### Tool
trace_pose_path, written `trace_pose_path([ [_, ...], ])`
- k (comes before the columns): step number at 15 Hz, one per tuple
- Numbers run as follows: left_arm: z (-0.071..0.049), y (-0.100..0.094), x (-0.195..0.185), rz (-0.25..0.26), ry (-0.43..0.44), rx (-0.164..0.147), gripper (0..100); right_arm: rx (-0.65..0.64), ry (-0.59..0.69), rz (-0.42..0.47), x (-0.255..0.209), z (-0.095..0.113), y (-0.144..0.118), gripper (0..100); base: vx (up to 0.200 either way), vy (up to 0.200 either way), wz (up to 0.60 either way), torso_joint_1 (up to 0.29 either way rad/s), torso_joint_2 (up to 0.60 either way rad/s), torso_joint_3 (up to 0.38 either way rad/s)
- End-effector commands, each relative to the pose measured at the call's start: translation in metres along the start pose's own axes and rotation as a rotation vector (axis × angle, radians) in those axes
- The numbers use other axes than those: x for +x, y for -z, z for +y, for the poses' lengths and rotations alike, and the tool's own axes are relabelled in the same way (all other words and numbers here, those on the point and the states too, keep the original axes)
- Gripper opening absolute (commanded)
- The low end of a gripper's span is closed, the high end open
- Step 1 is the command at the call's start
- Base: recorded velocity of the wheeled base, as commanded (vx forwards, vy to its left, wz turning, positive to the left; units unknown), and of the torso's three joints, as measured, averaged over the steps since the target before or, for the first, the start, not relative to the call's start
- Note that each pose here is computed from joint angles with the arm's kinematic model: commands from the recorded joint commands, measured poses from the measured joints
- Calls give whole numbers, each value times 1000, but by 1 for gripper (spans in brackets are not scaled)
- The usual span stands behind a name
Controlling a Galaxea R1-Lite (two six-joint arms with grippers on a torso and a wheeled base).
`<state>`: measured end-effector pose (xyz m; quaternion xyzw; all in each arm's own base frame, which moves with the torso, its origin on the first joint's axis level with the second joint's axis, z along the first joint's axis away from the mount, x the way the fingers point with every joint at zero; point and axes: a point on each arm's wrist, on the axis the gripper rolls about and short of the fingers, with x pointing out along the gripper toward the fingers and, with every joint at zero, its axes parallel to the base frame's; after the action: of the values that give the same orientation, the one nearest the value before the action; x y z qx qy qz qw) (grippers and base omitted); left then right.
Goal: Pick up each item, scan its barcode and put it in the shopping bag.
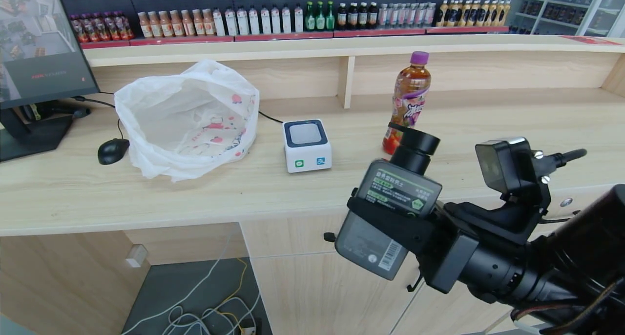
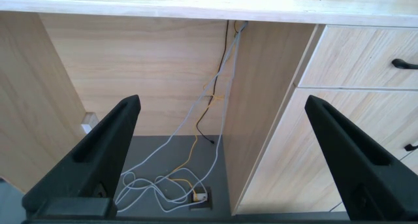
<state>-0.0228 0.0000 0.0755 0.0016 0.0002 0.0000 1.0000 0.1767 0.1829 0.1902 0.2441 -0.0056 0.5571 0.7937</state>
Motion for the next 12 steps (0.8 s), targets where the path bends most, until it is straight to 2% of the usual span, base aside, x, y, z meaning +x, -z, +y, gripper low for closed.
trace_pose_path([
  [1, 0, 0, 0, 0, 0, 0, 100, 80, -34, -14, 2, 2, -1, 0, 0, 0, 0, 0, 0, 0],
  [5, 0, 0, 0, 0, 0, 0, 100, 160, -56, -36, 2, 7, -8, 0, 0, 0, 0, 0, 0, 0],
  [9, 0, 0, 0, 0, 2, 0, 100, 217, -166, -21, 10, 34, -6, 0, 0, 0, 0, 0, 0, 0],
  [12, 0, 0, 0, 0, 0, 0, 100, 224, -207, -30, 20, 41, -7, 0, 0, 0, 0, 0, 0, 0],
])
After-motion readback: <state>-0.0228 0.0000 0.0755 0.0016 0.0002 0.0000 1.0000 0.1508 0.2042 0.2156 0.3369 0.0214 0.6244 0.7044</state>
